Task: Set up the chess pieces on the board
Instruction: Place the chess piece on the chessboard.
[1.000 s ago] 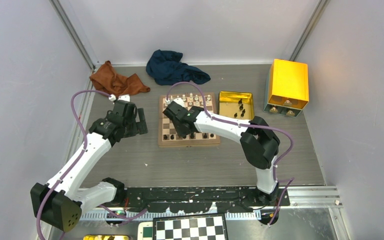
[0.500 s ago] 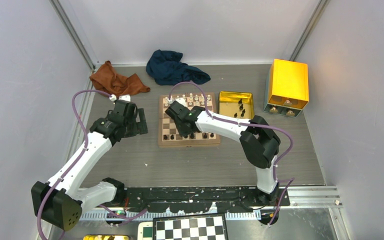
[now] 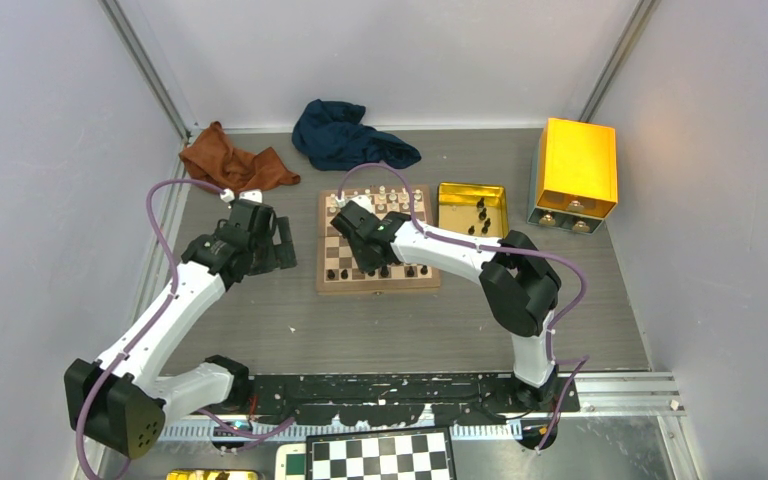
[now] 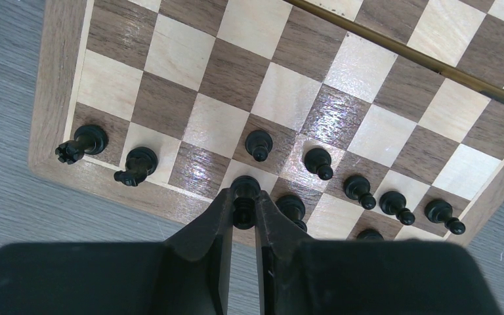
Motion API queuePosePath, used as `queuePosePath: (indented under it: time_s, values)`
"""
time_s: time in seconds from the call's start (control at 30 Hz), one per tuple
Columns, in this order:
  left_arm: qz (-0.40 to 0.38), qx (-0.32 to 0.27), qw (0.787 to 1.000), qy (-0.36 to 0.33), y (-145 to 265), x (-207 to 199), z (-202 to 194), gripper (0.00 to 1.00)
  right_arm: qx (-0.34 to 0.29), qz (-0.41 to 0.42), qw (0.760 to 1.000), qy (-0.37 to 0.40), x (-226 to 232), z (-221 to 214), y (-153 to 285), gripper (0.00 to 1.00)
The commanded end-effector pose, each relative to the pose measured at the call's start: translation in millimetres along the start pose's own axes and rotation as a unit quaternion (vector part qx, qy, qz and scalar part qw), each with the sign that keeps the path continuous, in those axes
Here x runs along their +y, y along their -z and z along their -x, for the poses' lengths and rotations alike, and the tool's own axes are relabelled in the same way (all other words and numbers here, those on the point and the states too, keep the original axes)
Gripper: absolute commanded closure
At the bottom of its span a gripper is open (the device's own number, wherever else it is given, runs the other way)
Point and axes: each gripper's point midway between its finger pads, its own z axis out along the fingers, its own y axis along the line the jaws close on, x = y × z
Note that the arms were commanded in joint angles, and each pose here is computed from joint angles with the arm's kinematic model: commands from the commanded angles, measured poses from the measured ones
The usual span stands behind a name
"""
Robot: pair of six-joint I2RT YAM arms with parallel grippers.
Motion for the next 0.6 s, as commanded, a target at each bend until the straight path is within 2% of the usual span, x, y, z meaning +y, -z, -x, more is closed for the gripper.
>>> queuePosePath:
  time_s: [0.0, 0.17, 0.57]
  values:
    - [-0.011, -0.022, 1.000, 0.007, 1, -6, 15, 0.01, -0.011, 0.009, 1.000, 0.000, 1, 7, 1, 0.88]
    - [-0.010, -0.021, 1.000, 0.007, 0, -7, 15, 0.01, -0.015, 0.009, 1.000, 0.002, 2, 11, 5, 0.74]
    - [-0.013, -0.021, 1.000, 0.007, -2, -8, 16, 0.01, -0.025, 0.015, 1.000, 0.004, 4, 24, 20, 0.67]
